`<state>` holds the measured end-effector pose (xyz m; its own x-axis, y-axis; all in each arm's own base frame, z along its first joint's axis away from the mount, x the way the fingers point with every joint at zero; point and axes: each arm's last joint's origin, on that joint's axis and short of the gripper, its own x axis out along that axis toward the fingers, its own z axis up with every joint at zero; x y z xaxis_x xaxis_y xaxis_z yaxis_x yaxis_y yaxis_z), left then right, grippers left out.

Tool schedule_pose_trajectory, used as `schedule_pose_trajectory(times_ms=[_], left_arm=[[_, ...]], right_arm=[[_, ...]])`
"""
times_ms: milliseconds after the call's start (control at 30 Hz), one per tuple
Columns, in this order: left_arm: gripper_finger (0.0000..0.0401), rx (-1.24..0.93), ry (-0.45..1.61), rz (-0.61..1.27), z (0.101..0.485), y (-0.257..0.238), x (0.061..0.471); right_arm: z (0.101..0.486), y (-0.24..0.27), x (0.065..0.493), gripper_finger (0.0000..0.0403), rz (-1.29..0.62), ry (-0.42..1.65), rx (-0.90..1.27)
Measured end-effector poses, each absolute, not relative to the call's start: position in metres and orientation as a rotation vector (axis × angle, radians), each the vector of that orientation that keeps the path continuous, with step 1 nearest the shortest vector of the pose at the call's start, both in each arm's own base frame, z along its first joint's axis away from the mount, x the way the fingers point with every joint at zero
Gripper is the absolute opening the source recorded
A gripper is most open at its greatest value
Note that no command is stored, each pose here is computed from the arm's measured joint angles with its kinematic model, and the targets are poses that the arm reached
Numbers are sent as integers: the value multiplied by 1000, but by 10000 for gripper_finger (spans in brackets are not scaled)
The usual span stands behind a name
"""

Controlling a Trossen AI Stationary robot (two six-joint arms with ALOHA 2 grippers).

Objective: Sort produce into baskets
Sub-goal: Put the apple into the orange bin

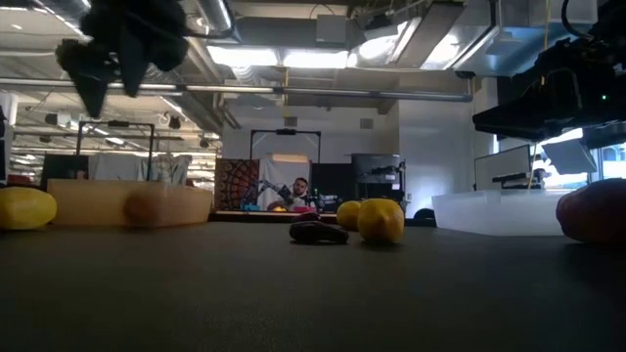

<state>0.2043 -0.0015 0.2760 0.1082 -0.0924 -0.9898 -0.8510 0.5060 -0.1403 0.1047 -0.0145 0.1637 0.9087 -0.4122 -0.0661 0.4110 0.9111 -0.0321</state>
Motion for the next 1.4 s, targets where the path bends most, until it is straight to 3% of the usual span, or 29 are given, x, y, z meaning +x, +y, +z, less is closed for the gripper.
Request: schedule_pose_trajectory(times_ms=[333,767,1400], left_arm=[[390,-932,1408,859,270,-28,193],[390,-1121,1386,1232,242,-66,170],[390,-1019,1346,1558,188,-79,128]], right_arm=[[164,-14,105,239,-415,66,15],[164,-14,105,239,-416,58,44],[164,-14,105,239,-416,58,45]])
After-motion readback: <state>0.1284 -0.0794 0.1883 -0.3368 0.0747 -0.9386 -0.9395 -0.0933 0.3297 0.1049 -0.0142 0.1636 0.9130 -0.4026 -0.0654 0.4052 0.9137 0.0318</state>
